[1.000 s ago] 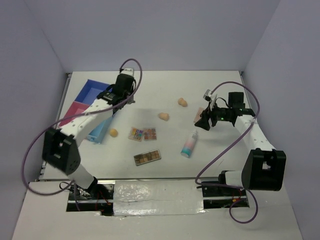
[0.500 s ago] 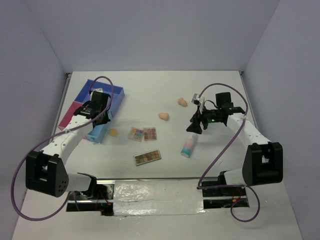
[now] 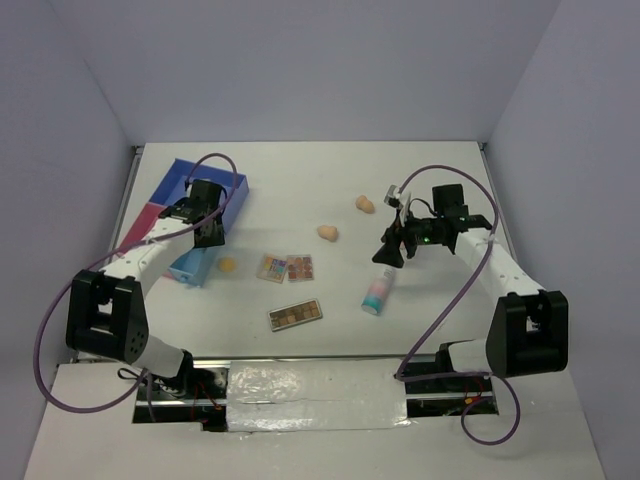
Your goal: Organize the makeup
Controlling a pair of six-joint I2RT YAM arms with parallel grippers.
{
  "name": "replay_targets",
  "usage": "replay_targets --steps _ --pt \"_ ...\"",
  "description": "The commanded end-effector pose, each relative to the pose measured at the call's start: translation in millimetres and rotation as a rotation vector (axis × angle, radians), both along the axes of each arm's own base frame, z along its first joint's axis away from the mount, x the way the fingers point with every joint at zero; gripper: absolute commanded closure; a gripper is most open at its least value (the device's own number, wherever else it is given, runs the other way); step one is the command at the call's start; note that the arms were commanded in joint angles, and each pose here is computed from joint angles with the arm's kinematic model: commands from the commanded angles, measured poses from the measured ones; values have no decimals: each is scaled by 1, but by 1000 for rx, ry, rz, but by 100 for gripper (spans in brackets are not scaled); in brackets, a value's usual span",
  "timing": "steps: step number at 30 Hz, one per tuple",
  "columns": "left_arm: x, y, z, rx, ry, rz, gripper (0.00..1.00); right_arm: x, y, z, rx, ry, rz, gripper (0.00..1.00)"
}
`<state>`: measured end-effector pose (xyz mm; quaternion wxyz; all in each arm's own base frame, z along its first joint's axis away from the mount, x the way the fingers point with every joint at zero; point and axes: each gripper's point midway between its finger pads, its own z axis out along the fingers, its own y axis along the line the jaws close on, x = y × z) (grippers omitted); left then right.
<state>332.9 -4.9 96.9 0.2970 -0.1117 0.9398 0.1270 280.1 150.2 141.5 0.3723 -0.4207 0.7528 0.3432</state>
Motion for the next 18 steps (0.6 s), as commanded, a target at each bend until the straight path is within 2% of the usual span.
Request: replay_targets --steps 1,3,6,7,8,10,11,12,14,15,16,17,18 --pt "15 3 20 9 -57 2 32 -1 1 9 -4 -54 0 22" --pt "17 -2 30 -12 -78 -13 36 -2 0 9 -9 -56 -1 22" --pt "17 -11 45 -59 -105 -57 70 -2 0 8 -11 -56 -1 23" --pt "17 -17 48 -79 -114 -82 89 -2 0 9 -8 -56 -1 23" --pt "16 -31 56 -148 -135 -135 95 -3 1 8 -7 -51 3 27" --pt "15 -49 61 -227 -159 -210 99 -4 2 6 -2 -40 13 36" --pt "11 -62 66 -269 -175 -257 97 -6 3 7 4 -29 29 50" --pt "4 -77 60 -332 -154 -306 95 -7 4 6 7 -18 34 55" --pt "-6 -96 51 -364 -118 -358 82 -9 7 2 13 16 42 63" --pt "-14 -103 42 -367 -81 -377 76 -10 8 1 14 23 45 63" --pt "-21 -103 33 -329 -45 -372 60 -11 8 -1 14 32 45 63" --pt "-29 -114 23 -303 -3 -403 53 -12 10 -3 15 38 49 58" --pt "-31 -107 15 -240 15 -375 46 -11 10 -5 11 46 41 54"
